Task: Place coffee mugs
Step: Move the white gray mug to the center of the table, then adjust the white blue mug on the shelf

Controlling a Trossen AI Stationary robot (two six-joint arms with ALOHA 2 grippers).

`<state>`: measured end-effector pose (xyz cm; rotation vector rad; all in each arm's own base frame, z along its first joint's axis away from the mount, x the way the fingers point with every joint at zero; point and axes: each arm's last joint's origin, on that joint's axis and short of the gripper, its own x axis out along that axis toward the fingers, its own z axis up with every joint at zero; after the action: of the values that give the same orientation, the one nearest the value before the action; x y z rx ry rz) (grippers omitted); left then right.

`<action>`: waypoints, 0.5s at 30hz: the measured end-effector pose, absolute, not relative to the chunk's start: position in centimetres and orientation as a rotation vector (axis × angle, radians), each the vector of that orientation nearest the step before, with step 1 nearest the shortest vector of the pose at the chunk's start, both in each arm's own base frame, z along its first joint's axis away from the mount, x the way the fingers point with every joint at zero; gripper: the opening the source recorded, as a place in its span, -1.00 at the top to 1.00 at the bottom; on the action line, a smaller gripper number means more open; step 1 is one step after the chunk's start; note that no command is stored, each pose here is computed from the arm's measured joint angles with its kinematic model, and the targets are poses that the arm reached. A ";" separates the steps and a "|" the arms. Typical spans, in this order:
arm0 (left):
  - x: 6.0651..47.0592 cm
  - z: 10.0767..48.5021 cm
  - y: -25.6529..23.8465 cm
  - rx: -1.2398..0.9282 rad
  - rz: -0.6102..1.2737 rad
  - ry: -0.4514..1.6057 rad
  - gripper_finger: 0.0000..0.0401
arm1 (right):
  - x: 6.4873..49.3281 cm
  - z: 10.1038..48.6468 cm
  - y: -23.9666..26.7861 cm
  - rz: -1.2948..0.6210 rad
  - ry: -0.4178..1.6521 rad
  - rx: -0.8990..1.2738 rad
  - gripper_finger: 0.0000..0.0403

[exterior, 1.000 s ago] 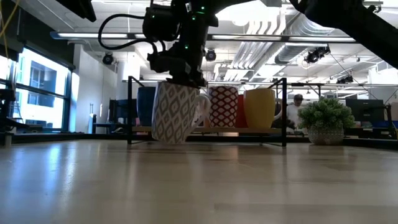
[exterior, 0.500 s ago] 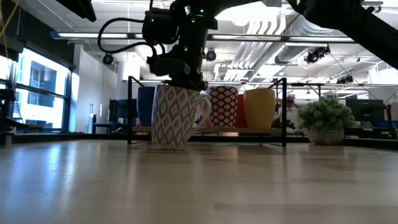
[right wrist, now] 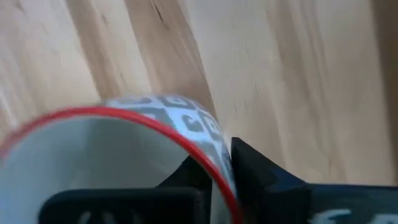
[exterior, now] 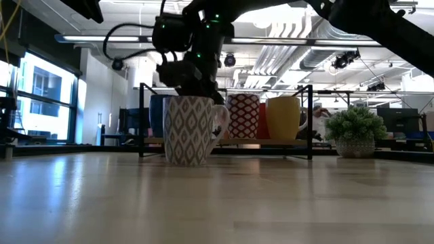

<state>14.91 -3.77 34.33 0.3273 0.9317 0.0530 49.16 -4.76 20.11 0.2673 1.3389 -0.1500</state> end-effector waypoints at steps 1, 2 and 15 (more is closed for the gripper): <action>14.9 34.3 -3.8 0.328 0.053 0.932 0.40 | 49.3 20.4 -4.9 -0.149 1.325 0.280 0.79; 14.9 34.3 -3.8 0.327 0.053 0.932 0.40 | 49.3 20.8 -5.0 -0.156 1.308 0.298 0.74; 14.9 34.3 -3.8 0.328 0.053 0.932 0.40 | 47.6 25.9 -3.3 -0.139 1.281 0.296 0.38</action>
<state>14.90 -3.77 34.33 0.3282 0.9320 0.0528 47.62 -3.29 25.90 0.2963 1.2815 -0.1393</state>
